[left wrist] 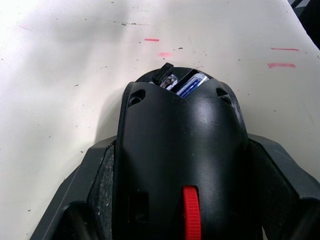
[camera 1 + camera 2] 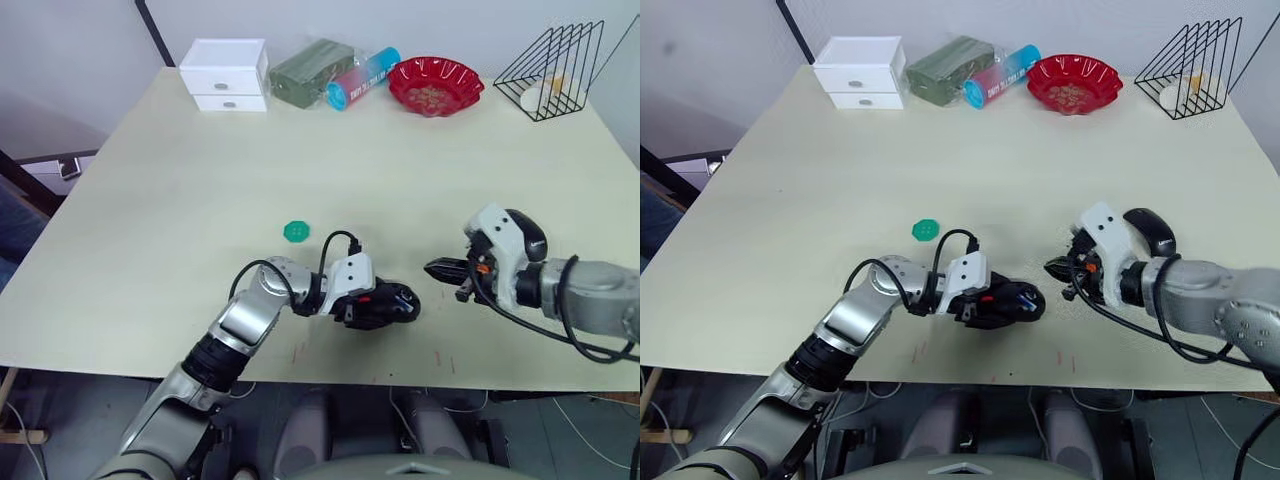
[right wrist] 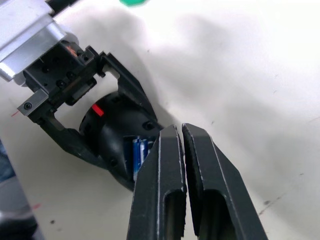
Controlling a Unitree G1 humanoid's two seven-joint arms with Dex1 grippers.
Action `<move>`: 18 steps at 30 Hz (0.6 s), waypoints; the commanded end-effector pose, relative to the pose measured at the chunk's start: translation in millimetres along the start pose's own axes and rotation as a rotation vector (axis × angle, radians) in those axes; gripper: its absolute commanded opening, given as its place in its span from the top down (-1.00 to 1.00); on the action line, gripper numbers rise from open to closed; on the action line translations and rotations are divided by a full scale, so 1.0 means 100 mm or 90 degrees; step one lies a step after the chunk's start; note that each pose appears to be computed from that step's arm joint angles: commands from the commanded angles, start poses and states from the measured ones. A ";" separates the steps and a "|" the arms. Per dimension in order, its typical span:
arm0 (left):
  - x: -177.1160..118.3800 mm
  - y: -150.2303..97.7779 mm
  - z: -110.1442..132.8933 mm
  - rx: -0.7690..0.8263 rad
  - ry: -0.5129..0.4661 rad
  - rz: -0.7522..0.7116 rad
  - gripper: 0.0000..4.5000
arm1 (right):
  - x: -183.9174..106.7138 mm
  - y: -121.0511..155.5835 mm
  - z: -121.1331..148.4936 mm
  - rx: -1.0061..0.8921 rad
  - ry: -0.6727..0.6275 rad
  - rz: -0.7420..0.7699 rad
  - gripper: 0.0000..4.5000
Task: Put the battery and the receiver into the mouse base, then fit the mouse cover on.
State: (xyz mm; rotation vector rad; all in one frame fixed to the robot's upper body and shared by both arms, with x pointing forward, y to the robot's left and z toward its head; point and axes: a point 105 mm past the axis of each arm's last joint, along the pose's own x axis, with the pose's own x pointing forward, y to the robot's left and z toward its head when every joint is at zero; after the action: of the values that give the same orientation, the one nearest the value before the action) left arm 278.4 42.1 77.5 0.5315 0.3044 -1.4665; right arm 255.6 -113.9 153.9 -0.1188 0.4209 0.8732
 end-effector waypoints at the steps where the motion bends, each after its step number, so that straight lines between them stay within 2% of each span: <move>1: 0.04 -0.08 -0.12 -0.020 0.028 -0.023 -0.32 | -0.04 0.13 0.14 -0.103 -0.101 0.032 0.99; 6: 0.03 -0.08 -0.12 -0.020 0.032 -0.022 -0.32 | 0.01 0.14 0.00 -0.118 -0.152 0.065 0.99; 10: 0.02 -0.09 -0.15 -0.018 0.039 -0.021 -0.32 | 0.05 0.18 -0.18 -0.139 -0.141 0.119 0.99; 18: 0.01 -0.07 -0.14 -0.015 0.044 -0.017 -0.32 | 0.16 0.11 -0.37 -0.163 -0.153 0.126 0.99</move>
State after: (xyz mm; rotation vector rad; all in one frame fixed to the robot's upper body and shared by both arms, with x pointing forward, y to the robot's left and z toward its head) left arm 279.4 44.1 78.7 0.5416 0.3086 -1.4632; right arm 245.5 -107.4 108.2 -0.1814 0.1421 1.1038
